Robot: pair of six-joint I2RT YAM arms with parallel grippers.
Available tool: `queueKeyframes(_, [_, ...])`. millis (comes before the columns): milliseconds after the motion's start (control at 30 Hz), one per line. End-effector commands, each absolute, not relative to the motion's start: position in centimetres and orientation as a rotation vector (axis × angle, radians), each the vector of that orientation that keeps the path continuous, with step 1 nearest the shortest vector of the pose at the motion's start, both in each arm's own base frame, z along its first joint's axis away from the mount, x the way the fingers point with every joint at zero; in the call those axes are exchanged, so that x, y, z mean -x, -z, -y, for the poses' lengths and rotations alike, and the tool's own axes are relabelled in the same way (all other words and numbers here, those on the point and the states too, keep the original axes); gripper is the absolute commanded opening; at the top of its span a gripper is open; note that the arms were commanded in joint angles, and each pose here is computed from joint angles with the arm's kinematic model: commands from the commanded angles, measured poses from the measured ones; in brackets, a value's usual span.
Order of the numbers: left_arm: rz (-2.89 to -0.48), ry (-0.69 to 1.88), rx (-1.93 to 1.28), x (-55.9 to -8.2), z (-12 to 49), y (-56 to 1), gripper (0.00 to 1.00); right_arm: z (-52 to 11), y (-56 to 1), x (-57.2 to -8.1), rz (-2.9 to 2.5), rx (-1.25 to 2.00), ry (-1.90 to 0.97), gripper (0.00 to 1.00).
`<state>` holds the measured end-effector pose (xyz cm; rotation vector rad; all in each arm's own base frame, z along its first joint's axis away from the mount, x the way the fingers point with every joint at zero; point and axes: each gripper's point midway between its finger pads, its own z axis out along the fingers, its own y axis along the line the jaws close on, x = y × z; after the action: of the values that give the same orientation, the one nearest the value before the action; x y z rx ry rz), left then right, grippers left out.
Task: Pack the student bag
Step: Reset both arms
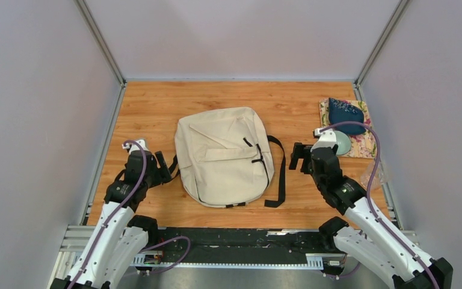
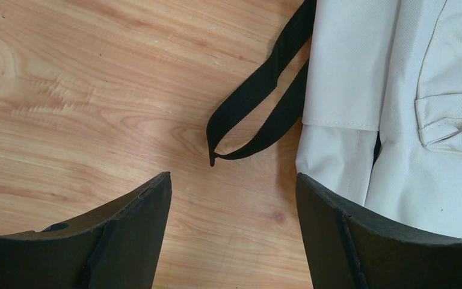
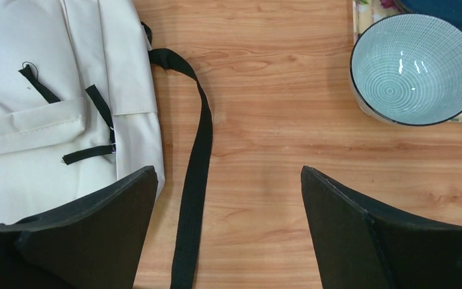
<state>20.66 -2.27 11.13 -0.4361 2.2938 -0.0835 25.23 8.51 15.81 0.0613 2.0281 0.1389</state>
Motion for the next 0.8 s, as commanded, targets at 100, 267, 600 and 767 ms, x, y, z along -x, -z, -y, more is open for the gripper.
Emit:
queueKeyframes(100, [-2.272, 0.059, 0.405, -20.3, 1.8, -11.5, 0.83, -9.7, -19.6, -27.4, -1.949, -0.018, -0.155, 0.93])
queueKeyframes(267, [-2.257, 0.060, 0.401, -20.2, 1.7, -11.7, 0.83, -10.8, -19.8, -27.7, -1.940, 0.005, -0.207, 0.94])
queueKeyframes(600, [-2.232, 0.092, 0.391, -20.7, 2.1, -12.1, 0.84, -11.4, -19.6, -27.3, -1.946, 0.026, -0.255, 0.95])
queueKeyframes(767, [-2.231, 0.095, 0.392, -20.8, 2.2, -12.1, 0.84, -11.1, -19.7, -27.2, -1.932, 0.025, -0.243, 0.95])
